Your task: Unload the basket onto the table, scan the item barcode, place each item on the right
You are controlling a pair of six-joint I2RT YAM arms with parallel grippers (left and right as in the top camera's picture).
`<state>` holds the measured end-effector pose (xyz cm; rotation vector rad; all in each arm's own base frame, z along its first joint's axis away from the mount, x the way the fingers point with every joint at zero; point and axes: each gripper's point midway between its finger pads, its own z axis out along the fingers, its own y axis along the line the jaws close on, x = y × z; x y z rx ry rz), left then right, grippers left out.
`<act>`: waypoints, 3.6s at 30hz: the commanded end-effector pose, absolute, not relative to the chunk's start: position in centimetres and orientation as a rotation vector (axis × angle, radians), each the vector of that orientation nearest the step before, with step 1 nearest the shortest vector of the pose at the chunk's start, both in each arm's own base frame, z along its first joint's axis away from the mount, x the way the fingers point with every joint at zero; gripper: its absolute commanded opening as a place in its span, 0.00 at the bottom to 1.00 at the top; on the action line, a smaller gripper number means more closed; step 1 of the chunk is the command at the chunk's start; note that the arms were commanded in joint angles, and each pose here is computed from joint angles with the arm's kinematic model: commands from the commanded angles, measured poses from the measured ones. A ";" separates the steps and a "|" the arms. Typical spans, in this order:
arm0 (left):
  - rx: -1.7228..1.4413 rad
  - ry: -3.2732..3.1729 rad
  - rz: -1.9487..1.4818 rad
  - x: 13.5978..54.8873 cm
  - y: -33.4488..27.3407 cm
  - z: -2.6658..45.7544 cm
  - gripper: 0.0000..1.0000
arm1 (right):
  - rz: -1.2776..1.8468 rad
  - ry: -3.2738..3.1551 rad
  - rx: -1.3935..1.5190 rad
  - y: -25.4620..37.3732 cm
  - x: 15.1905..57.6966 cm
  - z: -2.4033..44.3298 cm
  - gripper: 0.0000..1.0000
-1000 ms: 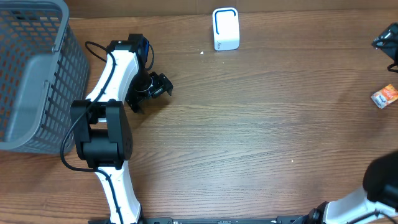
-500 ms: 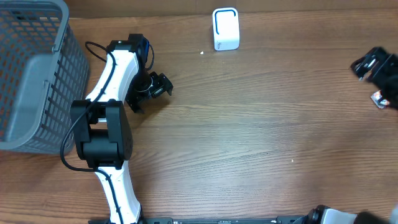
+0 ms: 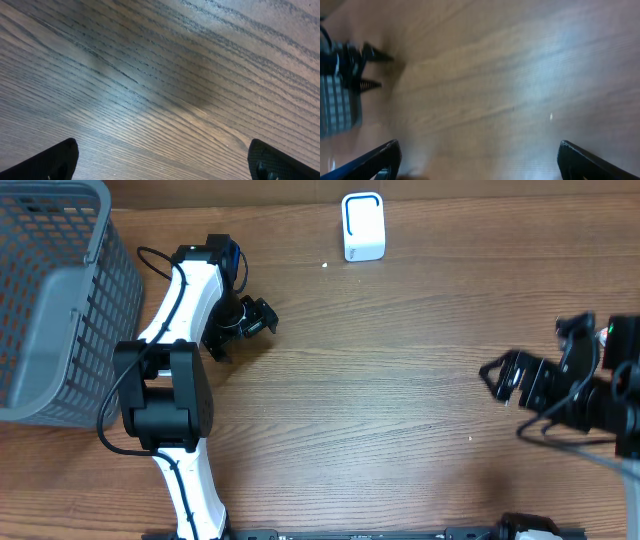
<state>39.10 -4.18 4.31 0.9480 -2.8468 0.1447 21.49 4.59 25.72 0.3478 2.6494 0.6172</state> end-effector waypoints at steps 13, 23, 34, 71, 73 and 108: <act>0.965 -2.823 0.144 38.8 -4.6 3.9 1.00 | 0.616 2.737 0.362 4.9 19.4 24.1 1.00; 0.964 -2.823 0.143 38.8 -4.6 3.9 1.00 | 0.553 2.754 0.209 4.5 19.5 23.3 1.00; 0.965 -2.823 0.144 38.8 -4.6 3.9 1.00 | 0.612 2.599 0.054 5.6 22.9 19.5 1.00; 0.965 -2.823 0.144 38.8 -4.6 3.9 1.00 | 0.396 1.634 -0.275 7.2 22.9 17.2 1.00; 0.964 -2.823 0.143 38.8 -4.6 3.9 1.00 | 0.398 1.622 -0.281 7.3 22.8 17.2 1.00; 0.964 -2.823 0.143 38.8 -4.6 3.9 1.00 | 0.150 1.588 -0.046 2.2 24.5 17.2 1.00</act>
